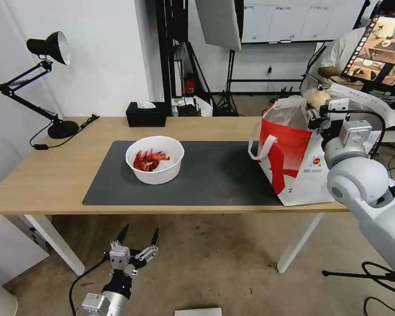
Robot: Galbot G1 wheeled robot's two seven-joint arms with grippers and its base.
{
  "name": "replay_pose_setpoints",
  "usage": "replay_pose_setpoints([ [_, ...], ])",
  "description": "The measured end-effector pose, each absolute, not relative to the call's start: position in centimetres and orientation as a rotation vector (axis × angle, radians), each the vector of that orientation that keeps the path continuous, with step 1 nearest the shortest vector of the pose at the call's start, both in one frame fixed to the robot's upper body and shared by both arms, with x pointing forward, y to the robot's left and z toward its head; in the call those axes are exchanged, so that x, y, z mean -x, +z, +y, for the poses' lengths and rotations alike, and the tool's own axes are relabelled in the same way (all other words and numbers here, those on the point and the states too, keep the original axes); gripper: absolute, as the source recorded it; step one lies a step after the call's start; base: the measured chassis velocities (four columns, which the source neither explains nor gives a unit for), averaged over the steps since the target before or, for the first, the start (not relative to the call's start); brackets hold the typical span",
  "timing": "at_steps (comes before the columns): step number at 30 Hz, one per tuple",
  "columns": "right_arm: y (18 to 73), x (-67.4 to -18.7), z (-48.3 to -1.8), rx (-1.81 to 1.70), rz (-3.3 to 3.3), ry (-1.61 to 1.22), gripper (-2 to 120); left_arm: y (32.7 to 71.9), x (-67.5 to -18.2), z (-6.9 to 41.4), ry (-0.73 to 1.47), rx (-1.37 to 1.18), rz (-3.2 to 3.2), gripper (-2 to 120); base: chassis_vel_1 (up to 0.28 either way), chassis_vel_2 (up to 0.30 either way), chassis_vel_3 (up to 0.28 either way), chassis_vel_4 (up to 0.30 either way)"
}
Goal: Pick up the trash from the table and place it into the takeout bag.
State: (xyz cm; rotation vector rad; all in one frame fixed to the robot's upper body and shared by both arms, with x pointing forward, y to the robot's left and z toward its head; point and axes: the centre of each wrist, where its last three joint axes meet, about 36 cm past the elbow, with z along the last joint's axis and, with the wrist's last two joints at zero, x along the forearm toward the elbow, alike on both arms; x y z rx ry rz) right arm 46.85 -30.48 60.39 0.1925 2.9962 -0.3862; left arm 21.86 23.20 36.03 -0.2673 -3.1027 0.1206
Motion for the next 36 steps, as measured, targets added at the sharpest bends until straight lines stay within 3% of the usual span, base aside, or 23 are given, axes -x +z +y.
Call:
replay_pose_setpoints([
  [11, 60.6, -46.1, -30.3, -0.162, 2.998, -0.386, 99, 36.8, -21.4, 23.2, 0.112, 0.261, -3.113, 100, 0.000, 0.000, 0.000, 0.000],
  [29, 60.9, -45.2, -30.8, -0.152, 3.009, -0.368, 100, 37.3, -21.2, 23.0, 0.114, 0.257, -3.122, 100, 0.000, 0.000, 0.000, 0.000],
  [33, 61.8, -44.1, -30.8, -0.040, 2.992, -0.249, 100, 37.4, -21.3, 23.0, 0.114, 0.255, -3.125, 100, 0.000, 0.000, 0.000, 0.000],
  [36, 62.9, -42.1, -30.7, 0.134, 2.967, -0.009, 100, 37.4, -21.3, 23.0, 0.113, 0.253, -3.125, 100, 0.000, 0.000, 0.000, 0.000],
])
